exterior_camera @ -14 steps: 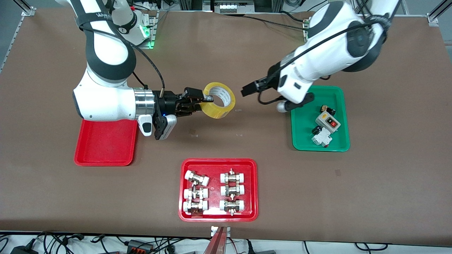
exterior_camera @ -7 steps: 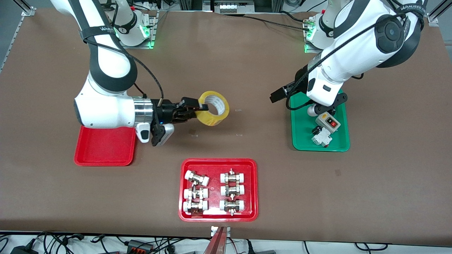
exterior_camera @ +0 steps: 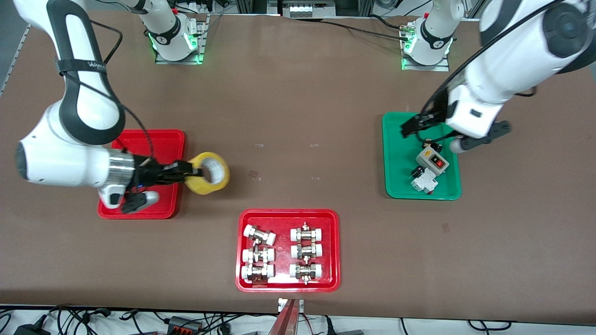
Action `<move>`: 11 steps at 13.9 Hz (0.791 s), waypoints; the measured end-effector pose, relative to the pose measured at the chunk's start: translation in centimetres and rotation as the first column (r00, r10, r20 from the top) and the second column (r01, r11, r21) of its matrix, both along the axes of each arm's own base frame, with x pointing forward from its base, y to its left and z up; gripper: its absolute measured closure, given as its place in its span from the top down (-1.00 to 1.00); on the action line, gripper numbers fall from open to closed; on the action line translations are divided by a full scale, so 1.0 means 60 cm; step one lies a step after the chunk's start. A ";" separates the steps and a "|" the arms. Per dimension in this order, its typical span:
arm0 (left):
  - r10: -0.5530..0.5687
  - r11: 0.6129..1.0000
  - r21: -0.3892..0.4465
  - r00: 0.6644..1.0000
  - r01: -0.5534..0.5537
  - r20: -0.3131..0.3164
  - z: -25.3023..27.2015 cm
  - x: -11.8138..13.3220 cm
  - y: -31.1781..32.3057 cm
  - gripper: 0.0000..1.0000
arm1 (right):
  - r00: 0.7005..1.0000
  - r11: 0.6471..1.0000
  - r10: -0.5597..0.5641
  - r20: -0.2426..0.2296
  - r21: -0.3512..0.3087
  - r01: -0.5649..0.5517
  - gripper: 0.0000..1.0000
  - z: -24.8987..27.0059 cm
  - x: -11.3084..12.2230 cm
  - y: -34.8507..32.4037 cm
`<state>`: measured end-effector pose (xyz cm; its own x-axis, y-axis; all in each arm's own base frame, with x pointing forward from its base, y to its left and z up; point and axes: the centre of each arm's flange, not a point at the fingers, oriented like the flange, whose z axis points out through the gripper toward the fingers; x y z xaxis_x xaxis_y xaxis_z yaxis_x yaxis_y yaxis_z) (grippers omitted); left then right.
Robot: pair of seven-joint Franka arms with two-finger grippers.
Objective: Left arm passes tape to right arm into tray
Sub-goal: 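Carry the tape over the red tray while the left gripper retreats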
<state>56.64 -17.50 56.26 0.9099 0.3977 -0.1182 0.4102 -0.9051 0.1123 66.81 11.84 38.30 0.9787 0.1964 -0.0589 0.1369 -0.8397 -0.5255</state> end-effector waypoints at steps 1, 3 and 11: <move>-0.020 1.000 0.022 1.000 0.020 0.008 0.010 -0.002 0.027 1.00 | 1.000 0.999 -0.006 -0.008 -0.054 0.006 0.07 -0.006 0.001 -0.028; -0.073 0.996 0.052 0.997 0.071 0.027 0.027 -0.009 0.076 1.00 | 0.998 0.995 -0.048 -0.041 -0.090 0.045 0.07 -0.023 0.000 -0.082; -0.334 0.932 0.173 0.941 0.319 0.059 0.070 -0.073 0.273 1.00 | 0.949 0.955 -0.201 -0.243 0.165 0.245 0.07 -0.207 -0.042 -0.381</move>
